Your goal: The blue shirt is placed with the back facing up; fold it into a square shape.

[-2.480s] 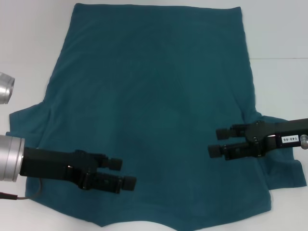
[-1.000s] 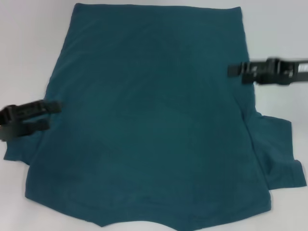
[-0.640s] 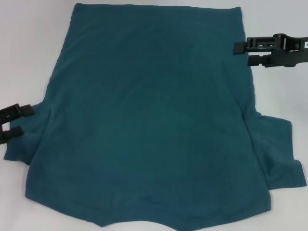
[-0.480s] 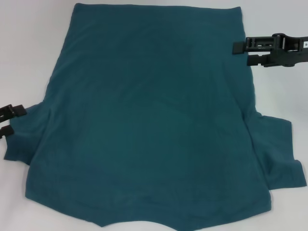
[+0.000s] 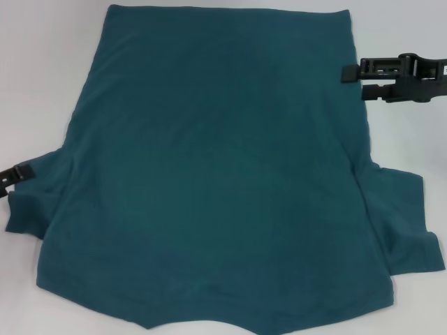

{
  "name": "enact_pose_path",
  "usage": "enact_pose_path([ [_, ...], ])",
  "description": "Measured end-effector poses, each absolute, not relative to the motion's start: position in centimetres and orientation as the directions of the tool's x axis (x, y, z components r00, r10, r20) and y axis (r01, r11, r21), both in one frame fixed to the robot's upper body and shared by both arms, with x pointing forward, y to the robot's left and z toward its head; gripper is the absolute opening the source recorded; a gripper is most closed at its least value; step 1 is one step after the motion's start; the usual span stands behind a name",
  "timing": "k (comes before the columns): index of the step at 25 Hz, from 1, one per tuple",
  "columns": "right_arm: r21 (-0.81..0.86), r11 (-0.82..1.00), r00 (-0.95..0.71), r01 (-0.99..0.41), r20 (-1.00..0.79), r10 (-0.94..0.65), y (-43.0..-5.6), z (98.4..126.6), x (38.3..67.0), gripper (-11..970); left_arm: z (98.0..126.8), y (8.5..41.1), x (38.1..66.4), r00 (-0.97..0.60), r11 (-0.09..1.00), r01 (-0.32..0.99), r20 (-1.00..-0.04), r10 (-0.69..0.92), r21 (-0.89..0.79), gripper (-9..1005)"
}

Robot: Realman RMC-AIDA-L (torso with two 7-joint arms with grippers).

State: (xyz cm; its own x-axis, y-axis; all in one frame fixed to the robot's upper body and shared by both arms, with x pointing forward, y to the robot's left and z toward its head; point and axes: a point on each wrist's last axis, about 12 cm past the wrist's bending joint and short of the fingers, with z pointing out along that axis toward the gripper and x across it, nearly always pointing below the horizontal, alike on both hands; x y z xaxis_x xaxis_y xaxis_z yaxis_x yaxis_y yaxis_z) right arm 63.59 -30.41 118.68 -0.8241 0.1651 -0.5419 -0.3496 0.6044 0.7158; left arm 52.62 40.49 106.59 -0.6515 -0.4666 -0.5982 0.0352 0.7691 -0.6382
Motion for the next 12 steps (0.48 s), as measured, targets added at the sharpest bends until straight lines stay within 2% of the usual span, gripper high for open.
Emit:
enact_pose_path([
  [12,0.715,0.606,-0.823,-0.348,-0.542,0.167,-30.5,118.6,63.6,914,105.1,39.9,52.6,-0.68,0.804,0.016,-0.596,-0.426,-0.594,908],
])
